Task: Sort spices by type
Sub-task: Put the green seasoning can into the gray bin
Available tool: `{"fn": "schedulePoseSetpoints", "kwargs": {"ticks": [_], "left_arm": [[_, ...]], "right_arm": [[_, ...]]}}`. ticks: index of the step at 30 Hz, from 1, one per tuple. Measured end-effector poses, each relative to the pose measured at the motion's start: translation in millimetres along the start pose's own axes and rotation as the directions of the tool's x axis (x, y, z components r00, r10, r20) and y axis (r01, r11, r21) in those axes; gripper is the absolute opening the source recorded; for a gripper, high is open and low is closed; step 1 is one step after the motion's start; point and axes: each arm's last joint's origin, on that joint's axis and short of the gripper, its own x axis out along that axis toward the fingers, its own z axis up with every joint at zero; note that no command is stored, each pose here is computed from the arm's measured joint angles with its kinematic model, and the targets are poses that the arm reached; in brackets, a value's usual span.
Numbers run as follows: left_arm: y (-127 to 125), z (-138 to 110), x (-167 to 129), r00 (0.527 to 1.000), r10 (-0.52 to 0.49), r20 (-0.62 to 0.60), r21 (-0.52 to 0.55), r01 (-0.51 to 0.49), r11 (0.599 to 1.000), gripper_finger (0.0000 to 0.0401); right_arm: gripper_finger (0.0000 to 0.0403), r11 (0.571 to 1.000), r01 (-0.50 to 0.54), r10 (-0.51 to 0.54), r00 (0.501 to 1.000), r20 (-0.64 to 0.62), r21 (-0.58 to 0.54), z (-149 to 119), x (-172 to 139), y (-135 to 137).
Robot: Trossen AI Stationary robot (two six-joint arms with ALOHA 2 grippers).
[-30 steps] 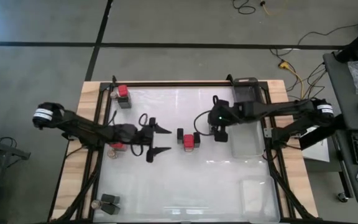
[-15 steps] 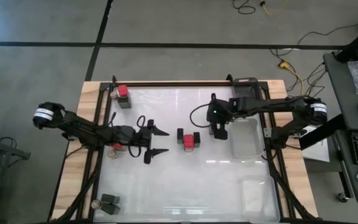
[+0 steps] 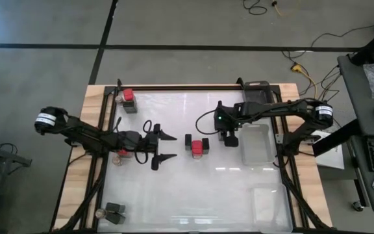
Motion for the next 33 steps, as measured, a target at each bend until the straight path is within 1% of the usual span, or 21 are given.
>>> {"fn": "schedulePoseSetpoints", "kwargs": {"ticks": [5,11,24,29,33], "left_arm": [[0.0,0.1,0.1,1.0,0.002,0.001,0.0,-0.002,1.0,0.0327],[1.1,0.4,0.1,0.999,0.032,0.006,0.0,-0.032,0.999,0.0327],[1.1,1.1,0.2,0.999,0.034,0.013,-0.017,-0.034,0.999,0.0327],[1.1,1.1,0.2,0.999,0.035,0.012,-0.025,-0.034,0.999,0.0327],[1.8,2.2,0.1,0.998,0.06,0.026,-0.03,-0.059,0.998,0.0327]], "right_arm": [[0.0355,1.0,0.002,-0.002,1.0,0.007,-0.008,0.8,0.4,-0.2],[0.033,1.0,0.005,-0.005,1.0,0.016,-0.019,3.5,-1.5,-0.9],[0.0271,1.0,0.002,-0.002,1.0,0.016,-0.015,4.7,-2.0,-1.0],[0.0277,1.0,0.001,0.0,0.999,0.033,-0.014,4.8,-9.1,5.1],[0.0281,1.0,-0.001,0.001,0.997,0.08,-0.01,2.6,-31.4,20.8]]}}
